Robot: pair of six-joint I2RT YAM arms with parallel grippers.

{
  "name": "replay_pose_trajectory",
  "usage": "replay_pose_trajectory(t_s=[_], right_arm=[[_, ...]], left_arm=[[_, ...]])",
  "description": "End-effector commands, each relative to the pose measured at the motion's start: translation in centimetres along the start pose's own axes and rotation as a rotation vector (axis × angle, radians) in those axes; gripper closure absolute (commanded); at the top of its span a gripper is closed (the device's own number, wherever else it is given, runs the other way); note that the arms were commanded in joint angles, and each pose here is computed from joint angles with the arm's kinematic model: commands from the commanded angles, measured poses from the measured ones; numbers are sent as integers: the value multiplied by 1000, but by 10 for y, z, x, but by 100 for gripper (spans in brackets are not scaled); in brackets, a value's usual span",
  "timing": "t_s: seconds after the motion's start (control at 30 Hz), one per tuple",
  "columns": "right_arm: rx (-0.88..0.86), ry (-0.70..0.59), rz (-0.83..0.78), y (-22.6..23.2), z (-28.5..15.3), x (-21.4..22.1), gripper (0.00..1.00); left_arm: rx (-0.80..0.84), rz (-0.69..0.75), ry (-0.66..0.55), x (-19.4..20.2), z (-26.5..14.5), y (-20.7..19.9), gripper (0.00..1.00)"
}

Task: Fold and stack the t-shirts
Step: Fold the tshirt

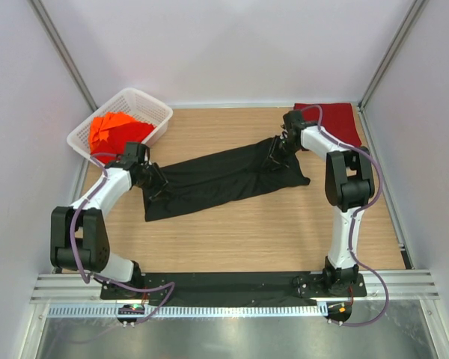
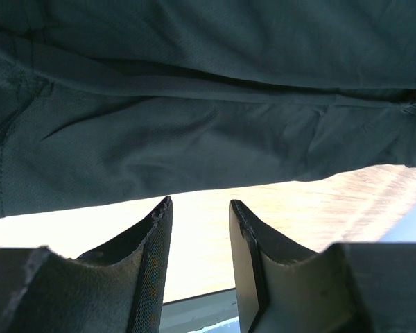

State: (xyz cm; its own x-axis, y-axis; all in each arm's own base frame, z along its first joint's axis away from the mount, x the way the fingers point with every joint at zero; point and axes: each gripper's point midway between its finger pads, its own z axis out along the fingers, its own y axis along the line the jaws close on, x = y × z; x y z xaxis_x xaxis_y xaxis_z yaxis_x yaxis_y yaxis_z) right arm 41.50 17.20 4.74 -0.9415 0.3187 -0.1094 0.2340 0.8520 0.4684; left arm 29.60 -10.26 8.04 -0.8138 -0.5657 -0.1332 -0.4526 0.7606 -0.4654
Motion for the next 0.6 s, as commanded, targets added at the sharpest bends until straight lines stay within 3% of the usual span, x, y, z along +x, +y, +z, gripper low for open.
replay_pose_trajectory(t_s=[0.0, 0.37, 0.47, 0.5, 0.57], right_arm=[[-12, -25, -6, 1, 7, -8, 62], [-14, -22, 5, 1, 21, -15, 64], [-25, -29, 7, 6, 20, -22, 75], [-32, -32, 7, 9, 19, -24, 85], [-54, -47, -1, 21, 14, -28, 93]], left_arm=[[49, 47, -15, -10, -5, -17, 60], [40, 61, -2, -12, -4, -18, 60], [41, 66, -3, -13, -5, -19, 60], [40, 68, -2, -13, -5, -19, 60], [36, 70, -2, -13, -5, -18, 60]])
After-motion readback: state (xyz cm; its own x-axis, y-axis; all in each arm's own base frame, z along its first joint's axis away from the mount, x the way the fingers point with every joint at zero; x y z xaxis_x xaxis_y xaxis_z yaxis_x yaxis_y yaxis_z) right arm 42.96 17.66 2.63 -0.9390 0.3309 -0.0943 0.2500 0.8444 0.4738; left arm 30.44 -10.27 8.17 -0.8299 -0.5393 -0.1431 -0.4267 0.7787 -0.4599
